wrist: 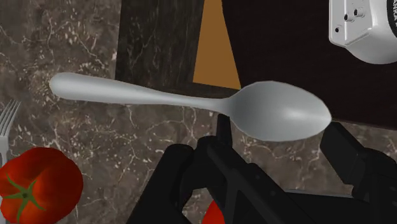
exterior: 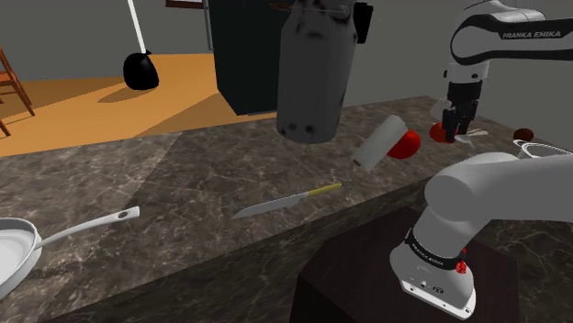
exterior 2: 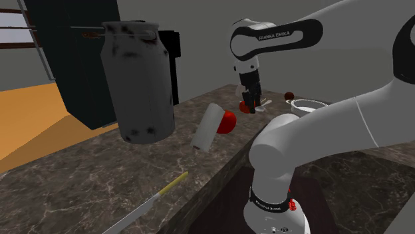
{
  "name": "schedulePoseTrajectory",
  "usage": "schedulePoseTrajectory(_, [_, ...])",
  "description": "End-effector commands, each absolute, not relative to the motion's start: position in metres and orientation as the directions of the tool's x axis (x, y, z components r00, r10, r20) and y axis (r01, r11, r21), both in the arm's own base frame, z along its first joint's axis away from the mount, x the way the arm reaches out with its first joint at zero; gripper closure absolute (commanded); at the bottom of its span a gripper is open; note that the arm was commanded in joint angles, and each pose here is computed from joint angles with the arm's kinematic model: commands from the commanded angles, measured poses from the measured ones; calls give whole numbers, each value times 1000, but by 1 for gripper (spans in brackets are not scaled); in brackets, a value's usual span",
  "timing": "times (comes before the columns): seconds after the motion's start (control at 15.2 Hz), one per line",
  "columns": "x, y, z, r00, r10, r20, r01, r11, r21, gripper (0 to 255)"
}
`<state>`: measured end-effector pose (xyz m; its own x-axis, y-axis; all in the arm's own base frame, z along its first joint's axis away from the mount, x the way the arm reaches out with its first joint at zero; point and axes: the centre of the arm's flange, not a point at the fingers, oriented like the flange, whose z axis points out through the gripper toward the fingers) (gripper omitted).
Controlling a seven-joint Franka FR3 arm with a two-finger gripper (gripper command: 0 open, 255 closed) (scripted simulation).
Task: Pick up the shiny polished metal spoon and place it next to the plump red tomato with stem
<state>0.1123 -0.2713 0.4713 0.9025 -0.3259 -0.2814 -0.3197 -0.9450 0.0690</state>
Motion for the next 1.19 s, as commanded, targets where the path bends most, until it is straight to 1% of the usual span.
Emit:
schedulePoseTrajectory(0.0, [93,-293,472,903,-325,-282,-319,-945,70,255])
schedulePoseTrajectory(1.12, [-46,-468,472,903,-325,-282,-319,-945,70,255])
